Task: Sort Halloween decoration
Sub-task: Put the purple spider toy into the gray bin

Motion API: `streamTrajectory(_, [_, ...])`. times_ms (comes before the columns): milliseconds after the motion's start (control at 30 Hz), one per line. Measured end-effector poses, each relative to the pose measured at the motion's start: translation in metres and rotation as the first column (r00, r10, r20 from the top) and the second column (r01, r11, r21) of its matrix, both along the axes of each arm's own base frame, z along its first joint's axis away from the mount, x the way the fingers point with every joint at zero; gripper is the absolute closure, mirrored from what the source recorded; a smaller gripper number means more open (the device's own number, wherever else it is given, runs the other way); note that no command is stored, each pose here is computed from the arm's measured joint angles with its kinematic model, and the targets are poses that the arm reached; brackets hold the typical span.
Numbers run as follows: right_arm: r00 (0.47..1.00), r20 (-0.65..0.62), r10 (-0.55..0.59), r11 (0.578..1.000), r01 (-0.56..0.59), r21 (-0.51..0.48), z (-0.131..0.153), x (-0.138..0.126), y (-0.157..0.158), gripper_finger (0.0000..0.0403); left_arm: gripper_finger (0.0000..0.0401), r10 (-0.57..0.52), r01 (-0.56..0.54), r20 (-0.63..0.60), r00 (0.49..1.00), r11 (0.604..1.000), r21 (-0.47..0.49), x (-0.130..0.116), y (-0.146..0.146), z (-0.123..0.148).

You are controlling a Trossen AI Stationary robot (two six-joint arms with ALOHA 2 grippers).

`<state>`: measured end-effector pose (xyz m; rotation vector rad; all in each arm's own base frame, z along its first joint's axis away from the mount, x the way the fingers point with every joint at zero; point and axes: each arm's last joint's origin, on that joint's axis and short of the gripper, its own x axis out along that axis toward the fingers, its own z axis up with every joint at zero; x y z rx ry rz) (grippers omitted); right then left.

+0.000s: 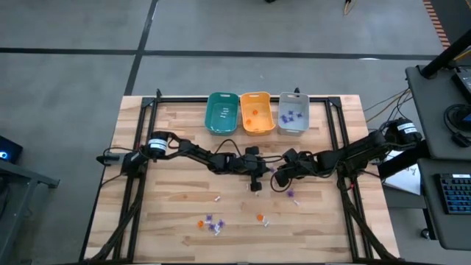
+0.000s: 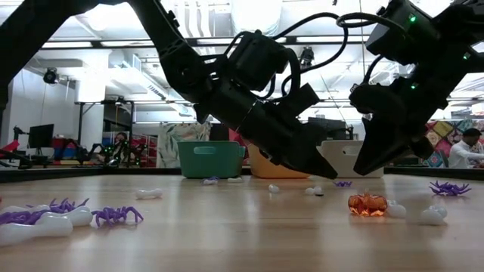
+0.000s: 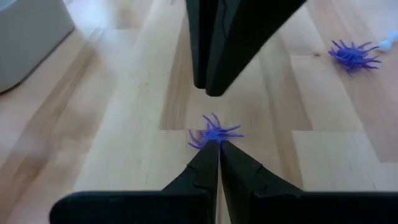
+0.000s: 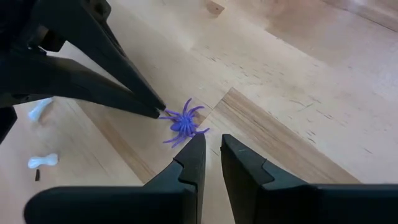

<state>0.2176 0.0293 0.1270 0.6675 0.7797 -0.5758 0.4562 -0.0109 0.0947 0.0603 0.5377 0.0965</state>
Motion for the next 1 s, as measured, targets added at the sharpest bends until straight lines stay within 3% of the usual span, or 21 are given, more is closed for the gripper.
streamTrajectory(400, [1.0, -0.001, 0.0, 1.0, 0.0, 0.0, 0.0, 0.0, 0.0, 0.0359, 0.0401, -0.101, 0.101, 0.006, 0.995, 0.991, -0.091, 0.005, 0.001, 0.018])
streamTrajectory(700, [0.995, 0.015, -0.103, 0.99, 0.101, 0.099, 0.0, 0.0, 0.0, 0.0358, 0.0401, -0.069, 0.066, -0.028, 0.997, 0.993, -0.1, 0.005, 0.016, 0.013])
streamTrajectory(1000, [0.995, 0.01, -0.103, 0.99, 0.101, 0.1, 0.0, 0.001, -0.005, 0.0358, 0.0401, -0.063, 0.06, -0.034, 0.997, 0.994, -0.091, 0.006, 0.021, 0.0])
